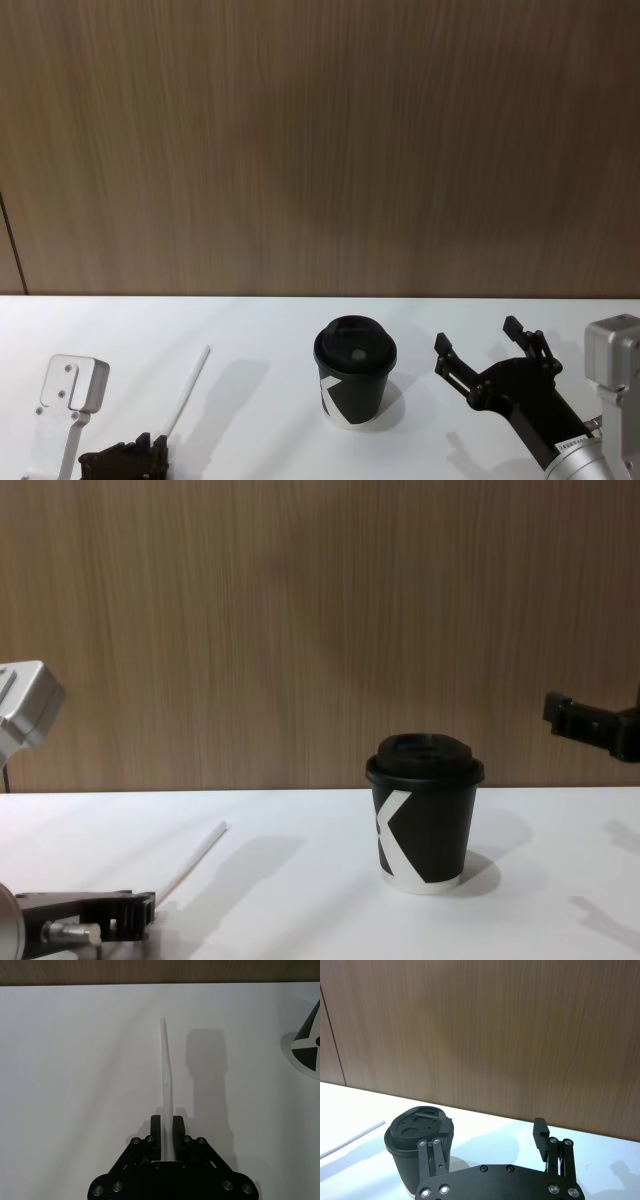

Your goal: Pick up the straw with one hand, pass it to the other hand, and insert it into the cup.

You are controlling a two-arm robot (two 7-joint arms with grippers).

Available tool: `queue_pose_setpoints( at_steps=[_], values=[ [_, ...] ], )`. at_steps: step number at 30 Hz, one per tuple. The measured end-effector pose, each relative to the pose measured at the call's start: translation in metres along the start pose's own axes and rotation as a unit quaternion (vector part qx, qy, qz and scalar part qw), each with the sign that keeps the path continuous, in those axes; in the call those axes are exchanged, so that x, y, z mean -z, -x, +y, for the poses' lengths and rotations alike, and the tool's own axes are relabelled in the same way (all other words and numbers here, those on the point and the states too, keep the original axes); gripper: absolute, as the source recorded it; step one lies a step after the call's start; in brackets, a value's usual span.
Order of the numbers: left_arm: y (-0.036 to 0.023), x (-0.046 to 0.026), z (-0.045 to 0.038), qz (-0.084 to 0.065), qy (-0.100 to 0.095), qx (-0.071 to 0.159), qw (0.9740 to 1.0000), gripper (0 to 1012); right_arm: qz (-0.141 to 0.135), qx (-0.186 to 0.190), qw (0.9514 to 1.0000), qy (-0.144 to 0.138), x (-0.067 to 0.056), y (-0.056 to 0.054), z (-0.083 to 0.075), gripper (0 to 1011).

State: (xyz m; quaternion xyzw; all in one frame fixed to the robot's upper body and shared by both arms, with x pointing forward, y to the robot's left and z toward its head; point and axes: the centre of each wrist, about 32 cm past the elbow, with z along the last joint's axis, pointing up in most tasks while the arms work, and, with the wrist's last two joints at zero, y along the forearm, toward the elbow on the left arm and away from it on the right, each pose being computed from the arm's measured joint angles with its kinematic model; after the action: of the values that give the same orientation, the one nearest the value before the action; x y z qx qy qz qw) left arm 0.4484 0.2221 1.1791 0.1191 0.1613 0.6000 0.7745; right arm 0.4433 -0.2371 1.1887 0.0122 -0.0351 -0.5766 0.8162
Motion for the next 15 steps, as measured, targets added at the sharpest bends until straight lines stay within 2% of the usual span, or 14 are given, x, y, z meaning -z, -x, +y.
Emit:
queue_pose_setpoints(
  at_steps=[15],
  values=[
    [0.0001, 0.0, 0.0, 0.0, 0.0, 0.0, 1.0, 73, 0.0, 0.0, 1.0, 0.0, 0.0, 0.0, 0.0, 1001]
  ],
)
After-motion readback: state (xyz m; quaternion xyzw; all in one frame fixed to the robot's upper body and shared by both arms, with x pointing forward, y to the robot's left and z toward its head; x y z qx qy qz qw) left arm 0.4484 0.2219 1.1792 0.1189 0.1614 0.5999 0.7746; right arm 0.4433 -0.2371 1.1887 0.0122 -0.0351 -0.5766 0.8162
